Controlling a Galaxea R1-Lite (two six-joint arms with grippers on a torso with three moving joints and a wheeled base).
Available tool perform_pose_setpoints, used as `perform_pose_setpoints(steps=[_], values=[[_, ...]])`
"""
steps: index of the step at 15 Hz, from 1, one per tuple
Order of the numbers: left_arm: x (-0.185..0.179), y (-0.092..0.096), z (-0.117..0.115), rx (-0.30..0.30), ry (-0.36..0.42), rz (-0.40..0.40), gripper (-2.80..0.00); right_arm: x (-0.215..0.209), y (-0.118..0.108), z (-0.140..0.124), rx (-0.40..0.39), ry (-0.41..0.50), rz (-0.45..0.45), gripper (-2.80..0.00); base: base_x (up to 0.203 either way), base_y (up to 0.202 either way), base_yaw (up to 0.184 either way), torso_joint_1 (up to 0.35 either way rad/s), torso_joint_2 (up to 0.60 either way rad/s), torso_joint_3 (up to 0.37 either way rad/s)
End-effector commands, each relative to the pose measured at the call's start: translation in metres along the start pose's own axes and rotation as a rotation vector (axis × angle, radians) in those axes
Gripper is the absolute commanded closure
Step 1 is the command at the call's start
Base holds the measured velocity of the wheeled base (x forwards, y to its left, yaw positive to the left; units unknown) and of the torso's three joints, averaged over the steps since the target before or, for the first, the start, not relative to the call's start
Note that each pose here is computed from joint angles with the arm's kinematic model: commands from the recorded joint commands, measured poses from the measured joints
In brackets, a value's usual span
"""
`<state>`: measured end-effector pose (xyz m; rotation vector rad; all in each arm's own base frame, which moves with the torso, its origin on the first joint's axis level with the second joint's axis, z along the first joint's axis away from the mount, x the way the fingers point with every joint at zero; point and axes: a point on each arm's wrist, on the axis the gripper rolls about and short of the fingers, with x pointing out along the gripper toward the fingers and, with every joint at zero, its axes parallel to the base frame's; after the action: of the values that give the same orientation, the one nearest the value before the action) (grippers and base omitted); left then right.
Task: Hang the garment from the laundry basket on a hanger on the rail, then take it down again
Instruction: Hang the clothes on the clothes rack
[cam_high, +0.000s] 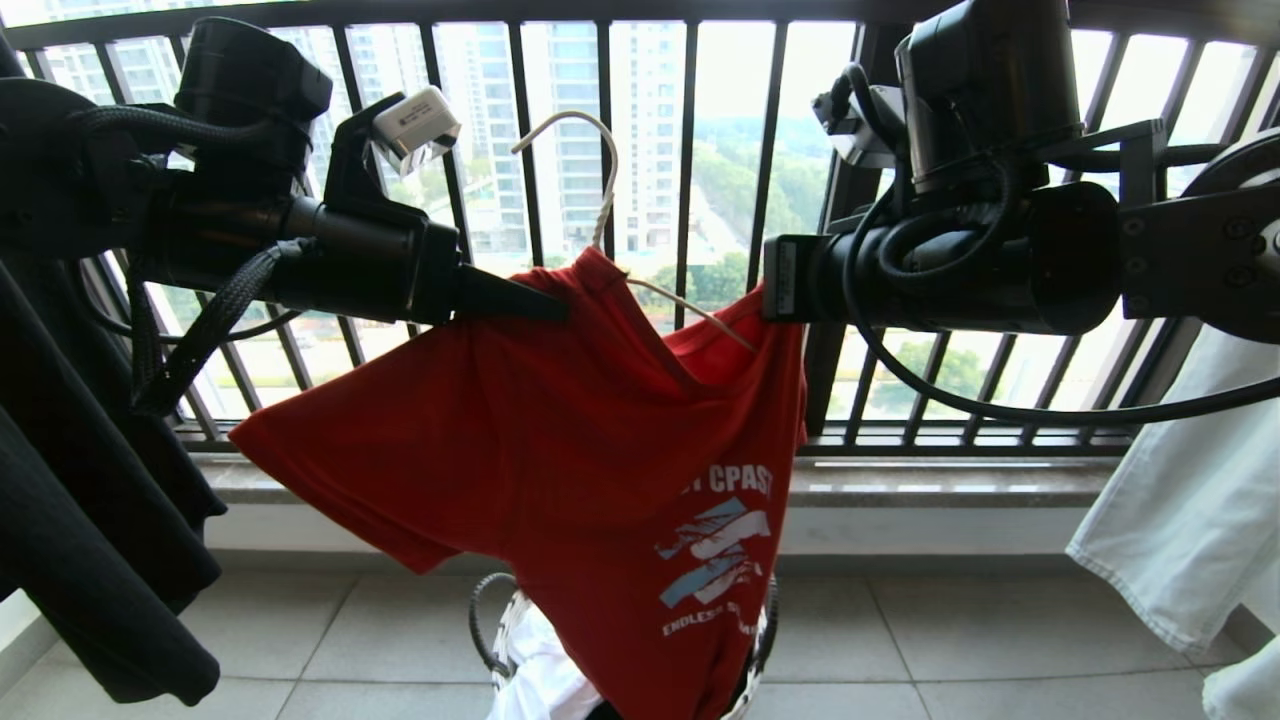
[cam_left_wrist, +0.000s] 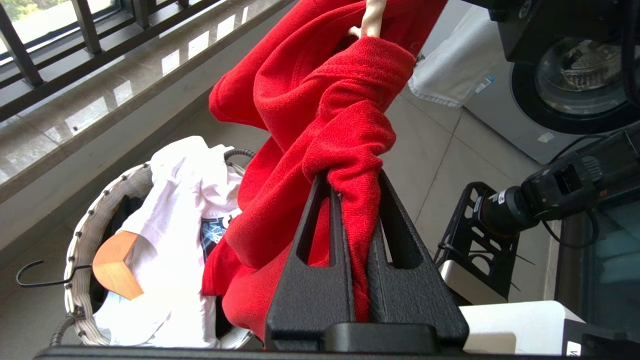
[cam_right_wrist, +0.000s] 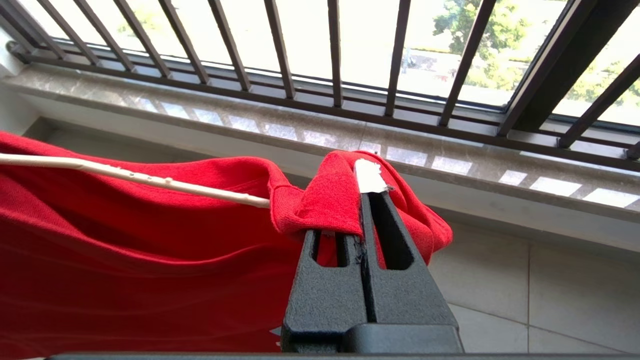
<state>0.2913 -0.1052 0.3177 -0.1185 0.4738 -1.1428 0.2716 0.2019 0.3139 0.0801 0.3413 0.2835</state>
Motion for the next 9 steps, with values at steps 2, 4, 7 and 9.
perform_pose_setpoints(steps=[2, 4, 7, 9], values=[[0.009, 0.009, -0.005, -0.003, 0.003, 0.015, 0.0, -0.005, 0.013, 0.0, -0.009, -0.009, 0.031, 0.0, 0.0, 0.0, 0.0, 0.0, 0.0, 0.0], [0.012, 0.012, -0.006, -0.006, 0.007, 0.017, 0.0, -0.007, 0.024, 0.002, -0.015, -0.018, 0.047, 0.0, 0.0, 0.0, 0.0, 0.0, 0.0, 0.0], [0.015, 0.016, -0.006, -0.004, 0.005, 0.043, 0.0, -0.009, 0.036, 0.002, -0.025, -0.019, 0.063, 0.0, 0.0, 0.0, 0.0, 0.0, 0.0, 0.0], [0.017, 0.018, -0.007, -0.003, 0.005, 0.048, 0.0, -0.015, 0.045, 0.001, -0.034, -0.019, 0.085, 0.0, 0.0, 0.0, 0.0, 0.0, 0.0, 0.0]])
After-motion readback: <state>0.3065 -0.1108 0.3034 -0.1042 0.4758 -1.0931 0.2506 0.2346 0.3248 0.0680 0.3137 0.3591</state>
